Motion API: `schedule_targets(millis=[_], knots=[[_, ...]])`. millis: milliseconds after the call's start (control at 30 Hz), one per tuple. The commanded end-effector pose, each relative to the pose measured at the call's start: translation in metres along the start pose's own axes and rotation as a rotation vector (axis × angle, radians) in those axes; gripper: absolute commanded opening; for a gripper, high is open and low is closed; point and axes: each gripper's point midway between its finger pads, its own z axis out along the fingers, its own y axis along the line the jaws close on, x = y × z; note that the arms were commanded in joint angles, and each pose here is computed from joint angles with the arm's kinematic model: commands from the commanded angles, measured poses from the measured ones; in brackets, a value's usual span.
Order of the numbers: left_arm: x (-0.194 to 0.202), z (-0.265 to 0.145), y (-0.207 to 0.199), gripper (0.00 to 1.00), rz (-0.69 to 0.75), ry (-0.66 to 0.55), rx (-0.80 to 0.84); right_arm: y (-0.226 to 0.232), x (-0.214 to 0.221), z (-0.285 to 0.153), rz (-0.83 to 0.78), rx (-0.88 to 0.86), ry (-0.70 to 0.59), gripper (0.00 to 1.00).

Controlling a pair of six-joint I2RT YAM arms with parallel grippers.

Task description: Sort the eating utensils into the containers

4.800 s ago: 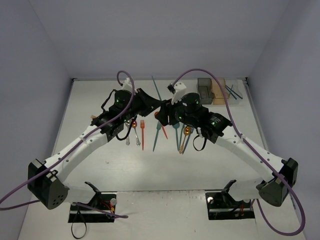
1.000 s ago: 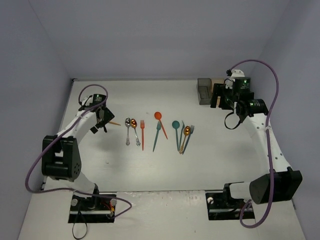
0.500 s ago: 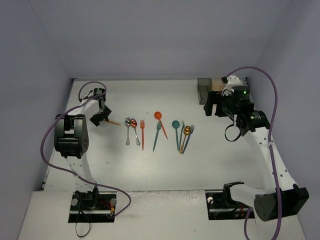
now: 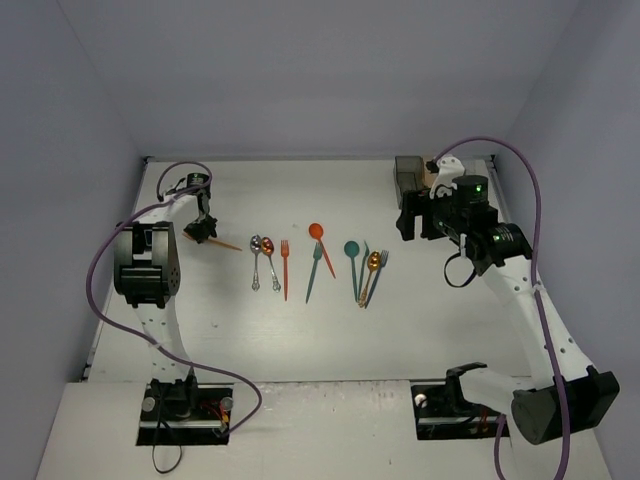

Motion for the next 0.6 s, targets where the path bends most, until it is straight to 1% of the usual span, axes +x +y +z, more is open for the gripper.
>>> schedule_targets(millis=[0, 33, 67, 133, 333, 467, 567], knots=[[-0.004, -0.010, 0.004, 0.05, 0.000, 0.010, -0.006, 0.025, -0.022, -0.002, -0.061, -0.095, -0.076, 0.78], [-0.003, -0.012, 0.004, 0.01, 0.002, 0.013, -0.002, 0.030, -0.022, -0.002, -0.067, -0.111, -0.075, 0.79], [-0.004, -0.016, 0.004, 0.00, 0.003, 0.013, 0.008, 0.037, -0.022, -0.001, -0.080, -0.133, -0.074, 0.79], [-0.005, -0.023, 0.002, 0.00, 0.001, 0.014, 0.030, 0.046, -0.022, 0.000, -0.110, -0.161, -0.069, 0.79], [-0.017, -0.095, -0.020, 0.00, -0.040, 0.016, 0.266, 0.106, -0.013, 0.015, -0.201, -0.305, -0.034, 0.78], [-0.012, -0.153, -0.034, 0.00, -0.038, 0.015, 0.438, 0.160, -0.023, 0.021, -0.189, -0.433, -0.078, 0.78], [-0.002, -0.192, -0.042, 0.00, -0.028, 0.018, 0.543, 0.202, -0.020, 0.023, -0.209, -0.507, -0.075, 0.78]])
